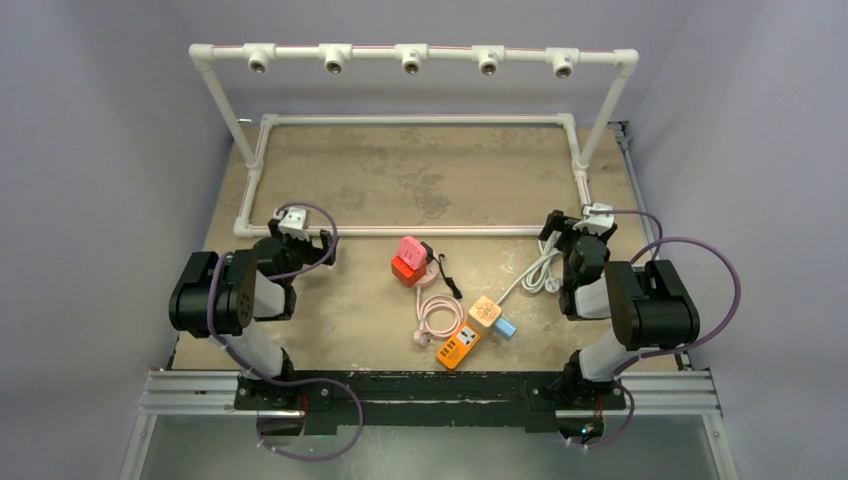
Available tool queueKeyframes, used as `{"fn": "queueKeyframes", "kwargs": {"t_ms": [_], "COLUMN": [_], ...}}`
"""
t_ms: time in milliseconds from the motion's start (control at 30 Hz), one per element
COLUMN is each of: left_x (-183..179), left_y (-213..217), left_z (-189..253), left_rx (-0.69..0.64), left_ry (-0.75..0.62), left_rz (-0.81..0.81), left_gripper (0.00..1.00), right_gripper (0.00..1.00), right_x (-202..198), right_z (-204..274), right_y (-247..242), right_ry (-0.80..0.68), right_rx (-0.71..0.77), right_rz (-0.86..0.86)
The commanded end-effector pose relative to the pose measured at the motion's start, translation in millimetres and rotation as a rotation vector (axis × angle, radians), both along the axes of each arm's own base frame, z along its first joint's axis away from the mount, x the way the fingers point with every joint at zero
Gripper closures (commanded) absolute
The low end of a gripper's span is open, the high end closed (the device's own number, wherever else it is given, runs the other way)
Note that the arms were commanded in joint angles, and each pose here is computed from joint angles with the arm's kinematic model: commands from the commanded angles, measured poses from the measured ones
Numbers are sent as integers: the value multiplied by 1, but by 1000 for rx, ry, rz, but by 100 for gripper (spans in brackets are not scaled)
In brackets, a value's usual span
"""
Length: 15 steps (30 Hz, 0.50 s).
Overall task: Insert the plug
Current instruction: Reset both arms
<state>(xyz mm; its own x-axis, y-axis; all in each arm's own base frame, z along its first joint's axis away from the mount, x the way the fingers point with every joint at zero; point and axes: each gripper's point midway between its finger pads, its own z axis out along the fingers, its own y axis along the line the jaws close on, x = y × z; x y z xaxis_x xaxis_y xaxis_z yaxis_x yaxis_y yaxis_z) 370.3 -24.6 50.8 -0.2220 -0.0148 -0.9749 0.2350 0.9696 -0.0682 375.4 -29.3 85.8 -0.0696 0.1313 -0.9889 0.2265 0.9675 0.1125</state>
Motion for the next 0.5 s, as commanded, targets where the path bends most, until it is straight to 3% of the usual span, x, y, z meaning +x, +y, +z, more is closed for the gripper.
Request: {"fn": "queueKeyframes", "kwargs": {"t_ms": [0, 67, 467], "left_x": [18, 15, 17], "left_y": [5, 1, 0], "left_z": [23, 30, 28], "left_rx": [116, 100, 100], "left_ry": [-101, -153, -138], "left_rz": [77, 70, 66], "left_gripper": [1, 1, 1], "right_gripper": [1, 1, 1], "right_x": [23, 22, 19], "right_z": [40, 41, 45], "right_y": [5, 5, 3], "right_ry": [-130, -130, -151], "right_rx": [-5, -6, -21], "right_rz": [24, 24, 15]}}
